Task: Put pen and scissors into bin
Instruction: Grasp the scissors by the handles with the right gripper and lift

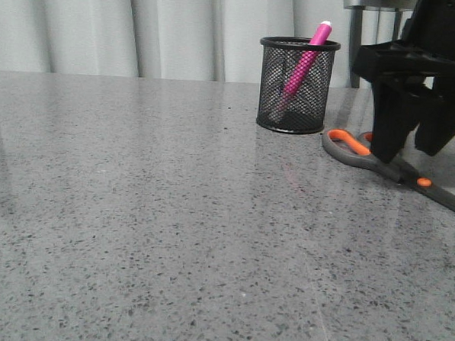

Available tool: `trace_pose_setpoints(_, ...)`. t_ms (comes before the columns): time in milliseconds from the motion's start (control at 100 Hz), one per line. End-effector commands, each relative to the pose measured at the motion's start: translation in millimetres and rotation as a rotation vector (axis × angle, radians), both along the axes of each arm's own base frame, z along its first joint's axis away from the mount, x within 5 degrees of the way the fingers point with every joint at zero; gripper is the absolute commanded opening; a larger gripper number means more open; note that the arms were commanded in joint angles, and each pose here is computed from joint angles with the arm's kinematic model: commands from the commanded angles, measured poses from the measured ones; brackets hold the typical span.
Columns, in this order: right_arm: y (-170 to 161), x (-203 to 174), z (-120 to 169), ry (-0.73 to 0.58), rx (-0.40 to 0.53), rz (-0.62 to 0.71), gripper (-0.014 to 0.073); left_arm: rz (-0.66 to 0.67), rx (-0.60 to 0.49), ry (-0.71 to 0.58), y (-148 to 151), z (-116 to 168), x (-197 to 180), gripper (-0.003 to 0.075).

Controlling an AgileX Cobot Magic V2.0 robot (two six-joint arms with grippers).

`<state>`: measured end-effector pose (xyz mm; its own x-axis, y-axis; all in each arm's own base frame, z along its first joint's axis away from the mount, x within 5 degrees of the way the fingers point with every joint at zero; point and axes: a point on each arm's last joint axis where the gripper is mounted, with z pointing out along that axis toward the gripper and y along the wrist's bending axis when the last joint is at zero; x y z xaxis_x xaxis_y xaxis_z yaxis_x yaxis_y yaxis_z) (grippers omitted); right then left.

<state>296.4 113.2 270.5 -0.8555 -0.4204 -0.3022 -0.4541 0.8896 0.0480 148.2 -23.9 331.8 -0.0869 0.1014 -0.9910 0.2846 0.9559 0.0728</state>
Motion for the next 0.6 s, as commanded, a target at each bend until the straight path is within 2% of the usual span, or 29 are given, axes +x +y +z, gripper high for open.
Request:
trace_pose_setpoints(0, 6.6, 0.3, 17.4, -0.081, 0.031, 0.027, 0.0381, -0.001, -0.032, -0.034, -0.8, 11.3, -0.9, -0.0019)
trace_pose_setpoints(230, 10.4, 8.5, -5.4, -0.011, -0.026, 0.029, 0.0381, -0.001, -0.032, -0.034, -0.8, 11.3, -0.9, -0.0019)
trace_pose_setpoints(500, 9.7, 9.0, -5.3, -0.017, -0.034, 0.026, 0.0381, -0.001, -0.032, -0.034, -0.8, 11.3, -0.9, -0.0019)
trace_pose_setpoints(590, 9.4, 8.2, -5.6, -0.008, -0.037, 0.027, 0.0332, -0.001, -0.032, -0.034, -0.8, 11.3, -0.9, -0.0019)
